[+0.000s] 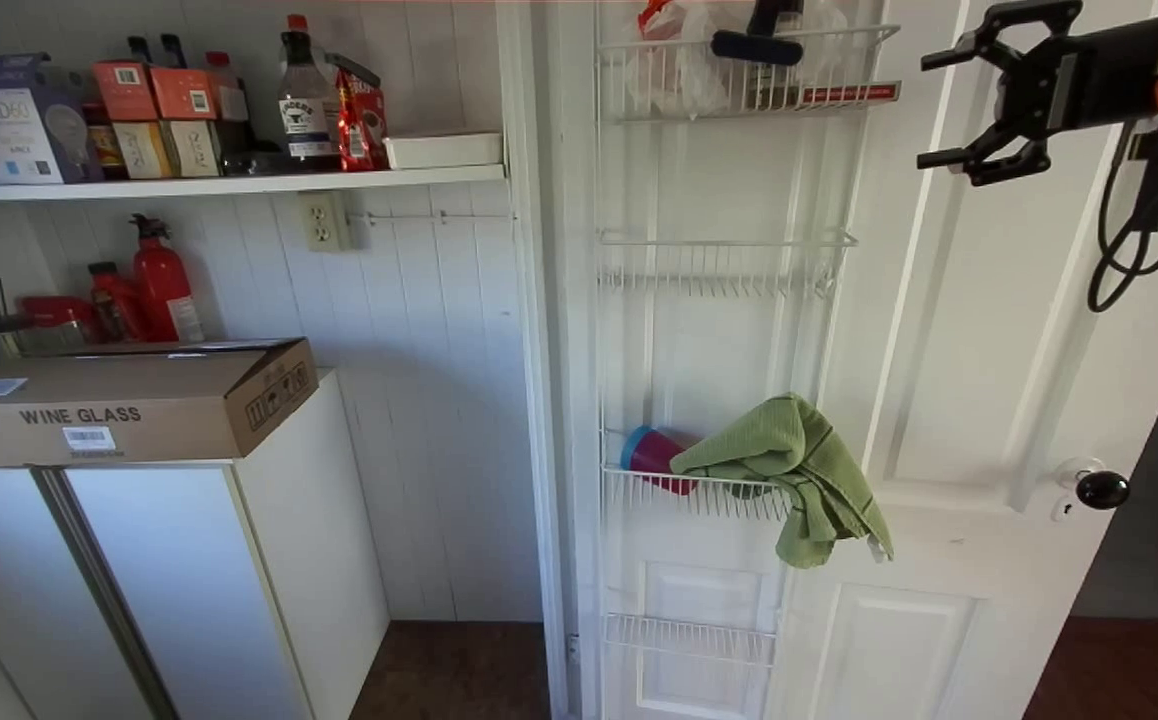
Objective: Move the box of cards to the higher shelf
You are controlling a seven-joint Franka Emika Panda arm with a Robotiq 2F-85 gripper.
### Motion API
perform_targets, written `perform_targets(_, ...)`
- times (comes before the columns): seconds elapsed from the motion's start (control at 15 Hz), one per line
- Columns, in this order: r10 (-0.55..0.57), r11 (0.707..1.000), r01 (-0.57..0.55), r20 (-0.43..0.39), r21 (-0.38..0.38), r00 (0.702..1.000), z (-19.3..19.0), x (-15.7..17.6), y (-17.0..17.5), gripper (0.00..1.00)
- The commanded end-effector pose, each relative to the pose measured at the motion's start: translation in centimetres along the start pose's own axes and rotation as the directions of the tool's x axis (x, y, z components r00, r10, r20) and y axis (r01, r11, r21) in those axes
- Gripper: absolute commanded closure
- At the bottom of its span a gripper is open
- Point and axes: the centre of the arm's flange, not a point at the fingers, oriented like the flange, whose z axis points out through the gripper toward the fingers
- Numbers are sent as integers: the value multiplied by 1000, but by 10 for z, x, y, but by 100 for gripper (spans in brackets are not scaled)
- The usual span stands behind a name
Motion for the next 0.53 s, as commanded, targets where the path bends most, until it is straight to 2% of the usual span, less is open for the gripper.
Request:
perform_targets(0.0, 74, 997, -74, -12, 16, 997, 18, 15, 1, 0)
perform_targets(0.47, 183, 981, -180, -38, 64, 982, 27, 35, -4, 0)
